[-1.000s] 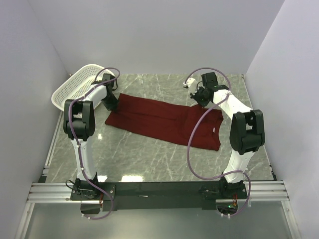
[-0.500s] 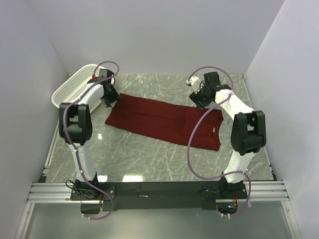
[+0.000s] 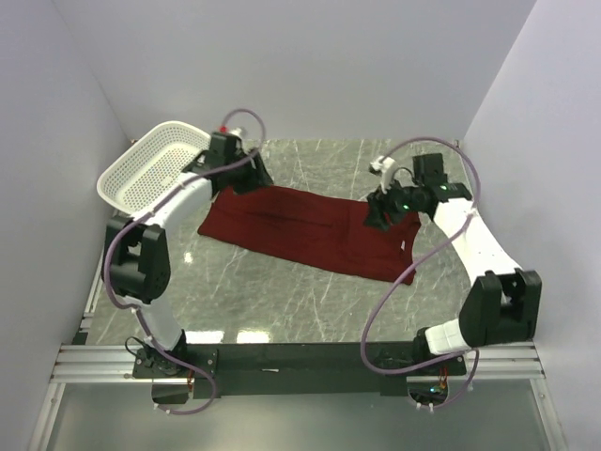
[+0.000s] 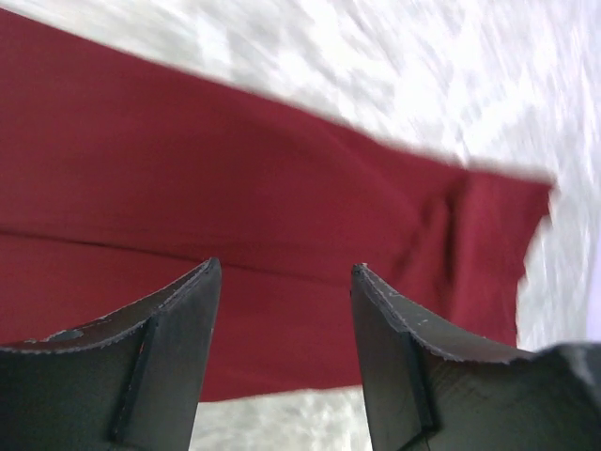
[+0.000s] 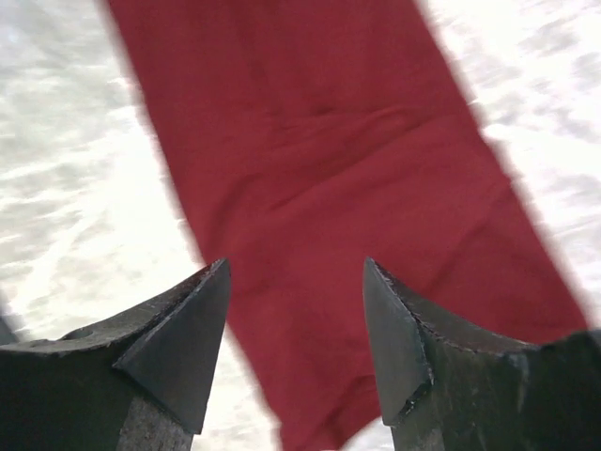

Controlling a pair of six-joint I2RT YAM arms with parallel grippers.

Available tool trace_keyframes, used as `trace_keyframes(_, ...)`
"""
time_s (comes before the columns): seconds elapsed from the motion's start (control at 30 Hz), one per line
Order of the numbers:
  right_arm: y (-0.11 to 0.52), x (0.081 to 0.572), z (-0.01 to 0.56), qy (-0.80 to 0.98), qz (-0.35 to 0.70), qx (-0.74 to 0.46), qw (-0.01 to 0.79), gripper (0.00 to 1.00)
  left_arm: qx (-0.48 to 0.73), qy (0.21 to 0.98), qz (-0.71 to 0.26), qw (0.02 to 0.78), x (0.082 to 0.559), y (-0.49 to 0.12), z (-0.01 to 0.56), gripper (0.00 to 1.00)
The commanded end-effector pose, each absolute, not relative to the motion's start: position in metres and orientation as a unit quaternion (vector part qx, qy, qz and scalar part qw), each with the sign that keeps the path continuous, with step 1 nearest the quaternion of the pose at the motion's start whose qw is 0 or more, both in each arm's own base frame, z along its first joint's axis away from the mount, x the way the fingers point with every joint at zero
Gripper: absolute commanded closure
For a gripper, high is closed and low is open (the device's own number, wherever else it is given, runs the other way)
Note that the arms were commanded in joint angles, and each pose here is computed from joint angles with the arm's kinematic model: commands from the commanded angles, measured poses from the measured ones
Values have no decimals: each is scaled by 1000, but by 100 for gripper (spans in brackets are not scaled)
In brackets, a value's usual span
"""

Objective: Fold and stack the t-shirts
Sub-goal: Fold the tshirt

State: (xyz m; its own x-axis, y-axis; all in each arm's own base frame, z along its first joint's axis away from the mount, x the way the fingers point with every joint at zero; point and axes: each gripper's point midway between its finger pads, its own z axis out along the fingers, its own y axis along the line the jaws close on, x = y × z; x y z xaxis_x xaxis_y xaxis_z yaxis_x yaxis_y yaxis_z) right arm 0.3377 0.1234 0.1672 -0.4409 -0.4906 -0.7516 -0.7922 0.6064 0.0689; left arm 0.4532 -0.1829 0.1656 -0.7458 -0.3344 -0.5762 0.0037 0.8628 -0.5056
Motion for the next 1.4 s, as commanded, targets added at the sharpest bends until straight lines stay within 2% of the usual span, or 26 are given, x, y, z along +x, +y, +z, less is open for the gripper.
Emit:
trace_keyframes(0.0,128,303,192,801,309,-358,367,35,-9,878,-316,360,433,-231,184,36)
trace_keyframes(0.2,106,281,196,806,313,-325,383,36,-80,877,-266,391,403,-198,171,35)
trace_keyframes(0.3,107,275,191,807,316,-316,387,36,-119,857,-255,431,382,-174,182,28)
trace_keyframes(0.4,108,271,184,809,322,-312,379,36,-136,864,-233,426,377,-148,167,26)
trace_keyframes(0.6,67,307,185,854,254,-199,408,36,-159,882,-169,409,383,-102,140,26)
trace_keyframes(0.7,46,323,181,868,253,-156,398,37,-186,884,-160,398,378,-90,131,25)
trace_keyframes(0.73,44,326,173,873,264,-149,383,40,-205,885,-161,385,369,-86,119,25)
trace_keyframes(0.87,46,326,171,869,292,-156,368,44,-289,864,-166,377,349,-59,98,28)
trace_keyframes(1.03,51,316,161,867,305,-155,363,44,-352,846,-189,353,338,-55,74,36)
trace_keyframes(1.2,53,311,156,867,312,-159,355,44,-369,852,-177,326,346,-53,54,47)
trace_keyframes(1.37,54,307,157,865,312,-163,358,44,-354,853,-184,336,358,-57,67,51)
